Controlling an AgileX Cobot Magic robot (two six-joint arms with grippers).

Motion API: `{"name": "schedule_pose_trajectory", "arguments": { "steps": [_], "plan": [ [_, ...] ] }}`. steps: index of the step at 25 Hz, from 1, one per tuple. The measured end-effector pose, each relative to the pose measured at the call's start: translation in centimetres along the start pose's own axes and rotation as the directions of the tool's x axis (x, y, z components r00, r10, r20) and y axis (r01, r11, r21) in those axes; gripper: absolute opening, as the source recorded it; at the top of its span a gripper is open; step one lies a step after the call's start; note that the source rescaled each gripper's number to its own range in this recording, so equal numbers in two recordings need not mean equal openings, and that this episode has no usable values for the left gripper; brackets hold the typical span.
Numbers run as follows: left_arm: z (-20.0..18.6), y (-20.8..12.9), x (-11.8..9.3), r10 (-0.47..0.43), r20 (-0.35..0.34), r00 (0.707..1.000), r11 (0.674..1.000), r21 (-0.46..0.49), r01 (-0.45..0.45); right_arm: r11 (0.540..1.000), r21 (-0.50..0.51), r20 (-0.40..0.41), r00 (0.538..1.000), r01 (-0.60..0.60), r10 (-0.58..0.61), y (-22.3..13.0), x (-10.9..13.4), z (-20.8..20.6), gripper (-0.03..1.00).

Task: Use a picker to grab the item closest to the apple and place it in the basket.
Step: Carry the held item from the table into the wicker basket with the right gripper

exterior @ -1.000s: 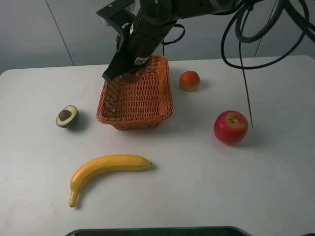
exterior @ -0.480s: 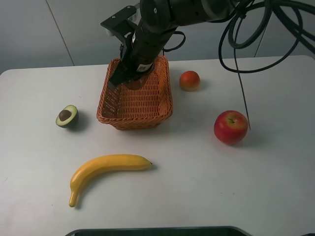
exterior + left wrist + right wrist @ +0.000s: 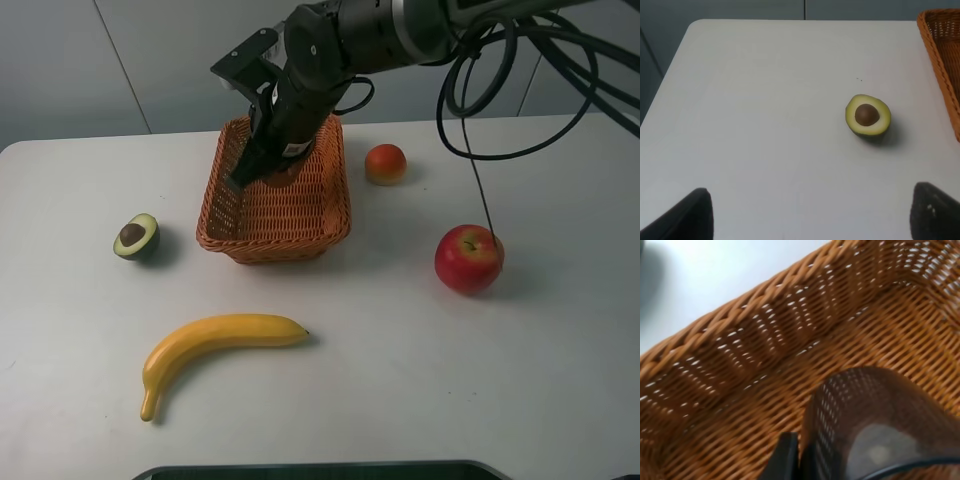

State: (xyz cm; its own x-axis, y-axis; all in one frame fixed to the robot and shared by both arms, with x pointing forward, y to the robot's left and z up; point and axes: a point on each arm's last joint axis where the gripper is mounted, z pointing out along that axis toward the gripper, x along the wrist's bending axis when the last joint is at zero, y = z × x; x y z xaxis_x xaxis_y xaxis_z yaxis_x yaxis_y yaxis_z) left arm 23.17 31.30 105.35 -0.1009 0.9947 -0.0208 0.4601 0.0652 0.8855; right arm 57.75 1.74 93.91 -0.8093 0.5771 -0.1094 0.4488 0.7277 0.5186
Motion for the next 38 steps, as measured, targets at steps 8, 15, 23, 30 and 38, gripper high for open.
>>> {"name": "schedule_pose_trajectory", "arguments": {
  "steps": [8, 15, 23, 30, 38],
  "plan": [
    [0.0, 0.0, 0.0, 0.000, 0.000, 1.000, 1.000, 0.000, 0.000, 1.000, -0.021, 0.025, 1.000, 0.015, -0.014, 0.0, -0.6, 0.2, 0.00],
    [0.0, 0.0, 0.0, 0.001, -0.002, 1.000, 1.000, 0.000, -0.001, 1.000, 0.005, 0.023, 0.999, 0.022, -0.023, -0.6, -0.5, 1.5, 0.02],
    [0.0, 0.0, 0.0, 0.001, -0.002, 1.000, 1.000, 0.000, -0.001, 1.000, 0.012, 0.022, 1.000, 0.022, -0.023, -0.6, -0.5, 1.4, 0.83],
    [0.0, 0.0, 0.0, 0.001, -0.002, 1.000, 1.000, 0.000, -0.001, 0.998, -0.060, 0.041, 0.999, 0.024, -0.022, 1.0, -0.8, -2.2, 1.00],
    [0.0, 0.0, 0.0, 0.001, -0.002, 1.000, 1.000, 0.000, -0.001, 0.995, -0.099, 0.053, 0.999, 0.014, -0.009, 2.2, -1.2, -7.4, 1.00]
  ]
}}
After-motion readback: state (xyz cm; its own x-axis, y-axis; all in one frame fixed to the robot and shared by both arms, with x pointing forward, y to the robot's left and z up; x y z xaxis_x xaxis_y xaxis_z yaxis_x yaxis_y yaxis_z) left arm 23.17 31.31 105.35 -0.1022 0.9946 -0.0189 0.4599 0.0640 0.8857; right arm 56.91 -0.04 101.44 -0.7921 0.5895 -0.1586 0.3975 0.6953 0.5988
